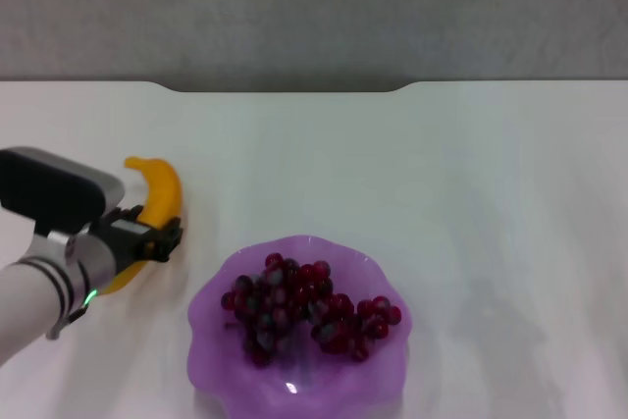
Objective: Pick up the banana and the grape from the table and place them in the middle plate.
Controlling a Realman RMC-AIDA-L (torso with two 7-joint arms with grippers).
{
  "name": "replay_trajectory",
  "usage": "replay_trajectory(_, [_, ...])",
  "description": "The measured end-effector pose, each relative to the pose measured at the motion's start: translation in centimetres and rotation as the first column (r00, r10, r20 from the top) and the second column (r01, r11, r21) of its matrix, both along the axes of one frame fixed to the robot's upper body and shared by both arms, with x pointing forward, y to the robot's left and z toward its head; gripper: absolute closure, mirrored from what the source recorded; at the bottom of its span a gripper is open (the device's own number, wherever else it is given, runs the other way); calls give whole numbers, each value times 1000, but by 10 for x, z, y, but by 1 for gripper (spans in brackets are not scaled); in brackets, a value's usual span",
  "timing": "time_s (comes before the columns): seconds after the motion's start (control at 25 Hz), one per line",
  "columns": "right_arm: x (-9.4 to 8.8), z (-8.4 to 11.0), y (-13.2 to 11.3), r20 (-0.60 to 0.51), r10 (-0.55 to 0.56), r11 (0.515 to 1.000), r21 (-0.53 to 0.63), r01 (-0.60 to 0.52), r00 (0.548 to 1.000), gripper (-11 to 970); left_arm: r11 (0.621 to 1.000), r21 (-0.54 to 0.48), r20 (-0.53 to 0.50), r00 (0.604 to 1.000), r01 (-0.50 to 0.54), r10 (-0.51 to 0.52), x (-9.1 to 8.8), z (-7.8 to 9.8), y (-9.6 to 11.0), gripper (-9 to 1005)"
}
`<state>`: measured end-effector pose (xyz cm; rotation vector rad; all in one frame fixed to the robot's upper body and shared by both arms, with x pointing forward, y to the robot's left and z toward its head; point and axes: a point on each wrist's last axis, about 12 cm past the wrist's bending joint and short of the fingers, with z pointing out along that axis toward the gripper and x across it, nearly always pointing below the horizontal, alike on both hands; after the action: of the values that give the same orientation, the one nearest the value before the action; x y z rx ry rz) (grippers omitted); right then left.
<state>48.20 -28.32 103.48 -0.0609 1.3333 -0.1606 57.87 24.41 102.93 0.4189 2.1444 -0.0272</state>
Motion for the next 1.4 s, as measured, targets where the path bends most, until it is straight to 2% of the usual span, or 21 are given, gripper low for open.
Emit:
replay_trajectory(0.2, [0,0,0,-4,1,1000,-2,-1,1000,950,999,-15,35,998,45,-45,1,30,-13,488])
replay_trajectory(0.36, [1,-2,0,-19,6,1000,-3,-6,1000,950,997,-19,129,989,80,-77,-2,71,-19,489])
replay_trajectory(0.44, [3,-3,1,-31,11,1000,-4,-11,999,950,994,-17,175,979,105,-101,-8,94,-24,489])
replay_trajectory(0.56, [4,-3,1,-38,15,1000,-4,-15,999,949,990,-21,189,973,140,-134,-18,118,-32,489])
replay_trajectory(0.68, [4,-4,1,-40,15,1000,-6,-15,999,949,982,-19,158,970,190,-185,-32,129,-43,489])
replay_trajectory(0.84, [5,-4,0,-45,13,1000,-10,-13,999,949,962,-1,112,956,274,-272,-52,126,-63,488])
replay_trajectory(0.96, [5,-4,-2,-46,10,1000,-16,-11,999,949,938,13,79,935,347,-347,-67,115,-80,487])
replay_trajectory(1.08, [5,-4,-1,-46,10,1000,-16,-10,999,949,894,49,28,894,445,-446,-83,101,-100,482])
replay_trajectory(1.4, [5,-5,-2,-47,8,1000,-16,-9,999,949,828,72,-8,830,556,-557,-103,90,-123,471])
